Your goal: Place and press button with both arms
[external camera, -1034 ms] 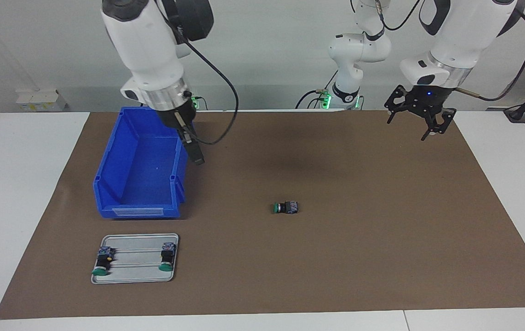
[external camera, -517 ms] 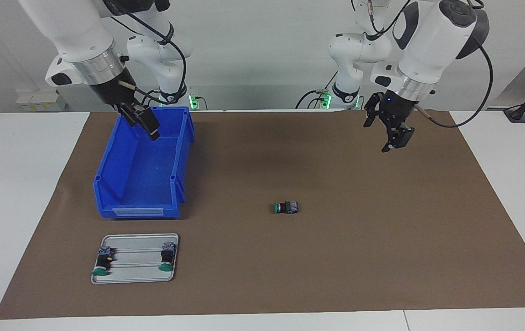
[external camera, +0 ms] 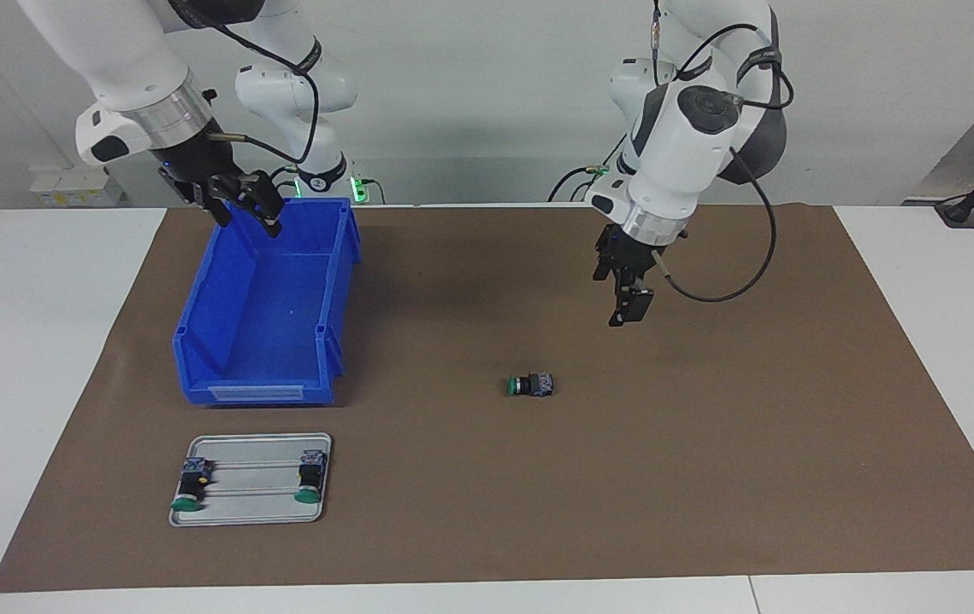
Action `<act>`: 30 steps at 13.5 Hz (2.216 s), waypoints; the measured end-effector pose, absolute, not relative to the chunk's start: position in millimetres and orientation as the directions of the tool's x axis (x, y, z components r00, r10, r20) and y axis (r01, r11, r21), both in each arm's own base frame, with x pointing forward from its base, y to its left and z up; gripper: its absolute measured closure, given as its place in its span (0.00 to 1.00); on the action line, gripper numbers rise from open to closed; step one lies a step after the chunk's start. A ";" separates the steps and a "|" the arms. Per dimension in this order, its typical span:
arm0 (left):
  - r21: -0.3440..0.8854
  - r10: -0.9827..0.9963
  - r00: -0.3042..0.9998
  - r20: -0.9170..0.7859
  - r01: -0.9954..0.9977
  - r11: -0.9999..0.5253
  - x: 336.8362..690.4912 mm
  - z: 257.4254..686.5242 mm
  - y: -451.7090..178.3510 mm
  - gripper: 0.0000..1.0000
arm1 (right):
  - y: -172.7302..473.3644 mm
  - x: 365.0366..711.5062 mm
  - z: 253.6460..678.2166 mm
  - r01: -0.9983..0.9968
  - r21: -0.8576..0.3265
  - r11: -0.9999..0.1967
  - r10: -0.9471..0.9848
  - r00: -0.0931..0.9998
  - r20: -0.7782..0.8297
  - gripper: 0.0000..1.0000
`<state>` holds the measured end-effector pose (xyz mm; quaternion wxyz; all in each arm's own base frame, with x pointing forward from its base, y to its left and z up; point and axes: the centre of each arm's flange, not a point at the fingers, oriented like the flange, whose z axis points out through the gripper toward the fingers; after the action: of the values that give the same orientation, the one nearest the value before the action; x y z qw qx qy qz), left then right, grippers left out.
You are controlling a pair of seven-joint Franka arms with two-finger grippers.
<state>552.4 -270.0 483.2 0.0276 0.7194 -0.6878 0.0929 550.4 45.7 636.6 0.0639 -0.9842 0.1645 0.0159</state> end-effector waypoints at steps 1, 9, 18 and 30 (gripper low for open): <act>-0.099 -0.983 0.038 0.178 -0.993 -0.057 554.9 474.0 -278.6 0.00 | 44.6 538.7 625.0 -0.290 -0.124 -0.949 -0.288 0.957 -0.039 0.15; -0.079 -0.973 0.133 0.189 -0.985 -0.151 569.0 398.1 -335.3 0.00 | 23.1 505.6 594.1 -0.099 0.050 -0.994 -0.101 0.994 -0.040 0.14; -0.058 -0.976 0.148 0.161 -0.986 -0.159 564.7 326.1 -382.8 0.01 | 20.2 501.5 600.5 -0.094 0.062 -0.994 -0.096 0.995 -0.033 0.00; -0.080 -0.973 0.189 0.135 -0.976 -0.201 574.0 293.9 -391.5 0.21 | 20.9 499.7 604.1 -0.093 0.061 -0.994 -0.094 0.995 -0.026 0.00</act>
<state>574.0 -391.5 293.9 0.0119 0.7710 -0.6320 0.0775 499.7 20.9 604.1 -0.0297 -0.9984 0.0468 0.0144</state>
